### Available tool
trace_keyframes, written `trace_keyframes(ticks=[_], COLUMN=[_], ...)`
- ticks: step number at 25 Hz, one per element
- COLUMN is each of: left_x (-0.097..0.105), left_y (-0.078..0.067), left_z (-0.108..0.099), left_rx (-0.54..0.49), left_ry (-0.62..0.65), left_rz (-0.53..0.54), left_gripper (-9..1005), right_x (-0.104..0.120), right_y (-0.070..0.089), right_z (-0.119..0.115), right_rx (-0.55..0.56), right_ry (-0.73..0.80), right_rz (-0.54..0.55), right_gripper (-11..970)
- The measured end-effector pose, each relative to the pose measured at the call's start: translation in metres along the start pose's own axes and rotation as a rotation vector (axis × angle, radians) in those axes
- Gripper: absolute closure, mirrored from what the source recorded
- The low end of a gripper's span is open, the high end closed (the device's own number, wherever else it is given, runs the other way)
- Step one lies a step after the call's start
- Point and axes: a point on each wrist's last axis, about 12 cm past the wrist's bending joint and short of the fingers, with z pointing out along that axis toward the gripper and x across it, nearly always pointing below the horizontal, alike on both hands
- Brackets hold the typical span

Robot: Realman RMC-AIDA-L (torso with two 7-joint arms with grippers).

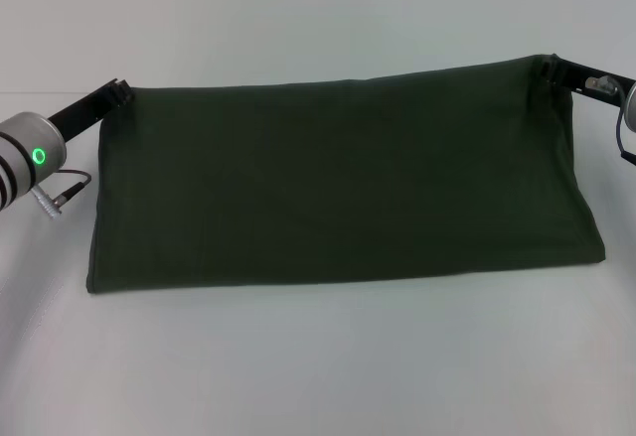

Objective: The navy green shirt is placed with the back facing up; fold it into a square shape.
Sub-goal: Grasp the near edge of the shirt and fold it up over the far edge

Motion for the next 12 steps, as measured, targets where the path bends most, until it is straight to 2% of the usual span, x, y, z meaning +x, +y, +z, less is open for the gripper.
trace_keyframes(ticks=[12], left_x=[0.0015], left_y=[-0.0079], left_z=[0.0065], left_rx=[0.001], left_ry=[-0.004], left_rz=[0.029], left_gripper=[980], right_x=[0.0002], right_y=[0.0026], right_z=[0.0031], right_rx=[0.011], right_ry=[-0.017], right_rz=[-0.021], right_gripper=[912])
